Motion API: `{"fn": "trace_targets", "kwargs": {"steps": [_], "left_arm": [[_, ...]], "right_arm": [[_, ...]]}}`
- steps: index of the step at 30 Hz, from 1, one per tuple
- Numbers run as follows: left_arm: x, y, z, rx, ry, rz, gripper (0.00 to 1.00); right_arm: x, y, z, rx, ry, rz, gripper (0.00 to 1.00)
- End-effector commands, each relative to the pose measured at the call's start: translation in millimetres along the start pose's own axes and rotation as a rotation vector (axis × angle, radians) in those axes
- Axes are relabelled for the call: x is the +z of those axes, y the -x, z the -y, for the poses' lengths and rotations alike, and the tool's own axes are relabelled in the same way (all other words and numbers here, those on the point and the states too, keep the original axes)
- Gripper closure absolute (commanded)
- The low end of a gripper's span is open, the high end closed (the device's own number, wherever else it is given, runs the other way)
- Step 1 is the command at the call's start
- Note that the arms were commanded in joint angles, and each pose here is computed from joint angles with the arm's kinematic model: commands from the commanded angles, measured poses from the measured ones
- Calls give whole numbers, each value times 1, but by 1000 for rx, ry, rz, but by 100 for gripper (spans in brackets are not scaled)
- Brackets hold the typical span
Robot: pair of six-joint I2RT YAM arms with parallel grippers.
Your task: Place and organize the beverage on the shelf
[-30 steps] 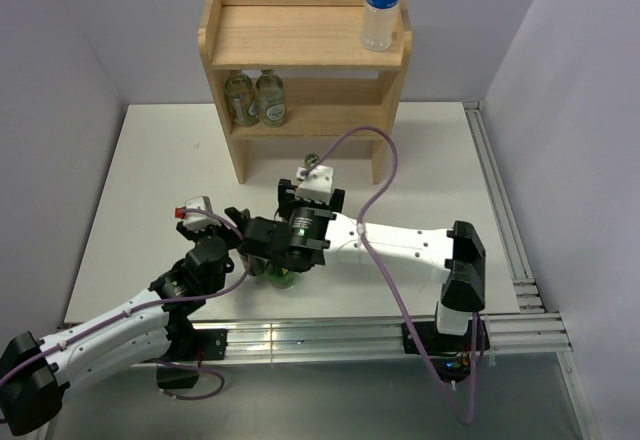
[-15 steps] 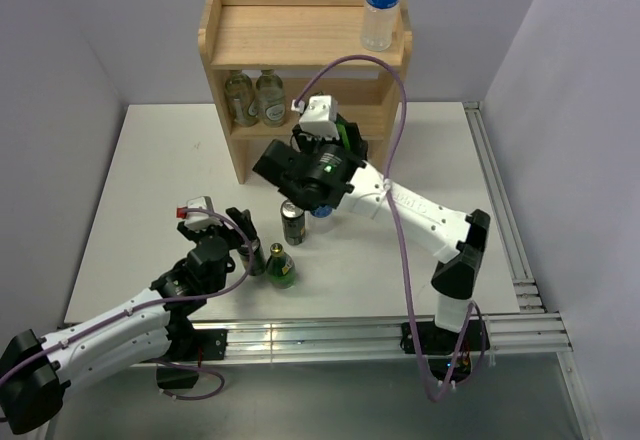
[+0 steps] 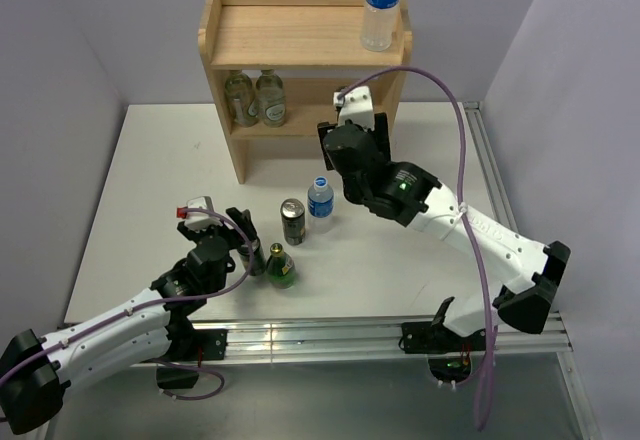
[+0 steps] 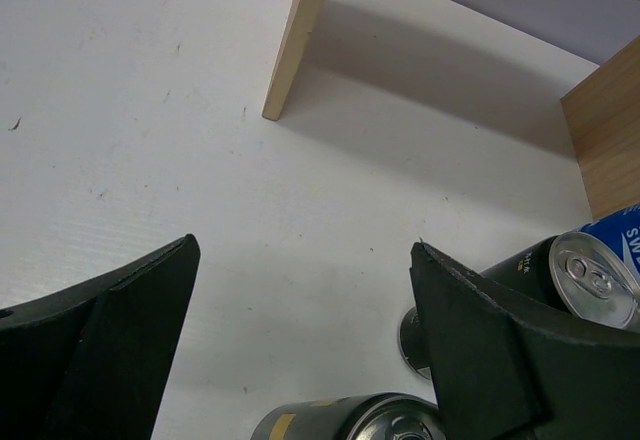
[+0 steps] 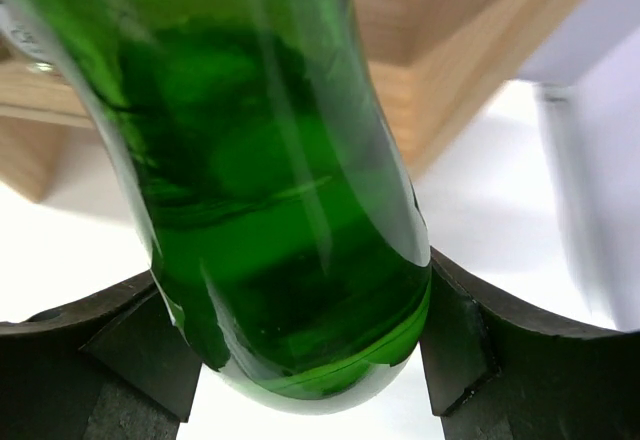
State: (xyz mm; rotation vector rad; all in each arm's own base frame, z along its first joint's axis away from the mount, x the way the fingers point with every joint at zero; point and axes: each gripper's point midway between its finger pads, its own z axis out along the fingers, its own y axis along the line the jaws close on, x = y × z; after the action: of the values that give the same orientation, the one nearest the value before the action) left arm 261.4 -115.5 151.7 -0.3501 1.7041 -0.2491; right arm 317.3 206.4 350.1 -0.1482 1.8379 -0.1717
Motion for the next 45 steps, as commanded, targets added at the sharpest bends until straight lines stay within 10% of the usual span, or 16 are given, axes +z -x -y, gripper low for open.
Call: {"fn": "trace_targets", "kwargs": {"steps": [1,25,45], "left_arm": [[1,13,5,-34,-1,31,7],[1,13,5,-32,0,33,7],[3,12,5,-22,9,30,7]], "right_arm": [[14,23,-18,248,114,109,100],[131,25,21,441,-51,154,100],[132,44,53,474,-196,280,100]]}}
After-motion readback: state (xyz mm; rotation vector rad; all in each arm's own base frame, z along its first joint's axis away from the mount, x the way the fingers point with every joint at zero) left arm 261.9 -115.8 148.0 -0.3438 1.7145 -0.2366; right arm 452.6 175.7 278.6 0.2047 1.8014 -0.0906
